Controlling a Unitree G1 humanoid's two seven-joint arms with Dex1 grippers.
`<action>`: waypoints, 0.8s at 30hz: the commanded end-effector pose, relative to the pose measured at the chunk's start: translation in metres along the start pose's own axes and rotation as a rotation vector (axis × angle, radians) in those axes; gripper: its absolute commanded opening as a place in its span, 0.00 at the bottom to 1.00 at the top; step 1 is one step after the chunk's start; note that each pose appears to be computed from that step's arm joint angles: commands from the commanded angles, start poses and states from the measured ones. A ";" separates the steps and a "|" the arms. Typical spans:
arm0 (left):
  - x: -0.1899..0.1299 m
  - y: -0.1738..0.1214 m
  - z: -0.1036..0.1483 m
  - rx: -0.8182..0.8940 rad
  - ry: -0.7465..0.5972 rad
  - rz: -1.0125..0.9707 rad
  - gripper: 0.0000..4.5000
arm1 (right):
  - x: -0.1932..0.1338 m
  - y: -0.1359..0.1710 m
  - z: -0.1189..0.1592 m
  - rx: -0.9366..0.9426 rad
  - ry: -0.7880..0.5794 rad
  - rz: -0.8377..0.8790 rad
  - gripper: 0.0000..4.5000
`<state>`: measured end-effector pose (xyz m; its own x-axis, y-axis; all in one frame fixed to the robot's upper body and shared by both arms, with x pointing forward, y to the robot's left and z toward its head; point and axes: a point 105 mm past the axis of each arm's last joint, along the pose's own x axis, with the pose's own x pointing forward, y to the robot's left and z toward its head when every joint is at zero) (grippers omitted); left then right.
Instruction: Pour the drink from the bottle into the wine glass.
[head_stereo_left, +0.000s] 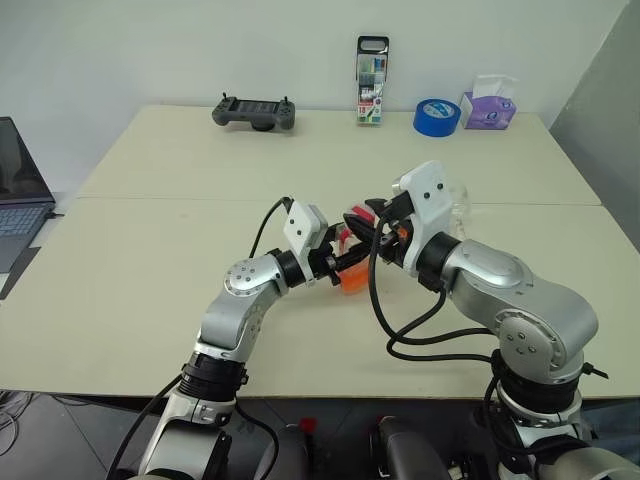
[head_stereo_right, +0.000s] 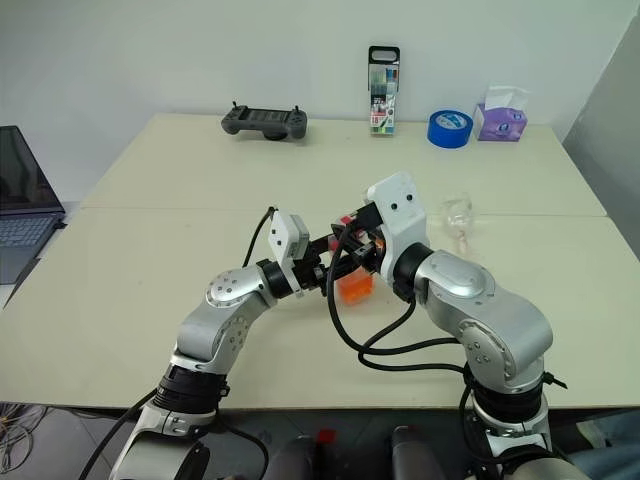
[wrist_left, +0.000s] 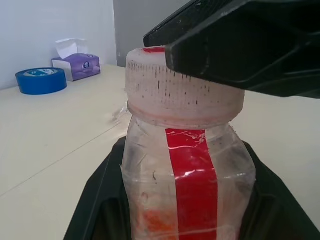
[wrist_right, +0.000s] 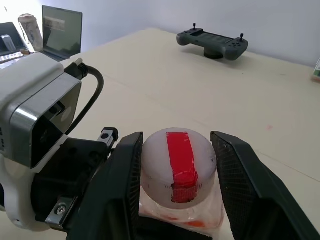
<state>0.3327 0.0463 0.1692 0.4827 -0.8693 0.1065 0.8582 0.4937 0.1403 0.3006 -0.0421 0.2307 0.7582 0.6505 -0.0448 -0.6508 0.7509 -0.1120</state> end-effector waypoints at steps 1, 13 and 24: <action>0.003 -0.010 0.023 0.076 -0.074 -0.052 0.43 | -0.003 -0.009 0.001 -0.034 0.015 0.031 0.40; 0.013 -0.023 0.030 0.073 -0.096 -0.116 0.42 | -0.015 -0.025 0.012 -0.154 -0.021 0.539 0.40; 0.016 -0.022 0.031 0.072 -0.108 -0.114 0.42 | -0.014 -0.046 0.025 -0.154 -0.065 0.408 0.70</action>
<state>0.3234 0.0275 0.1762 0.4078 -0.9046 0.1242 0.8913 0.4239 0.1612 0.3182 -0.0780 0.2447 0.3759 0.9200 -0.1107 -0.9168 0.3518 -0.1893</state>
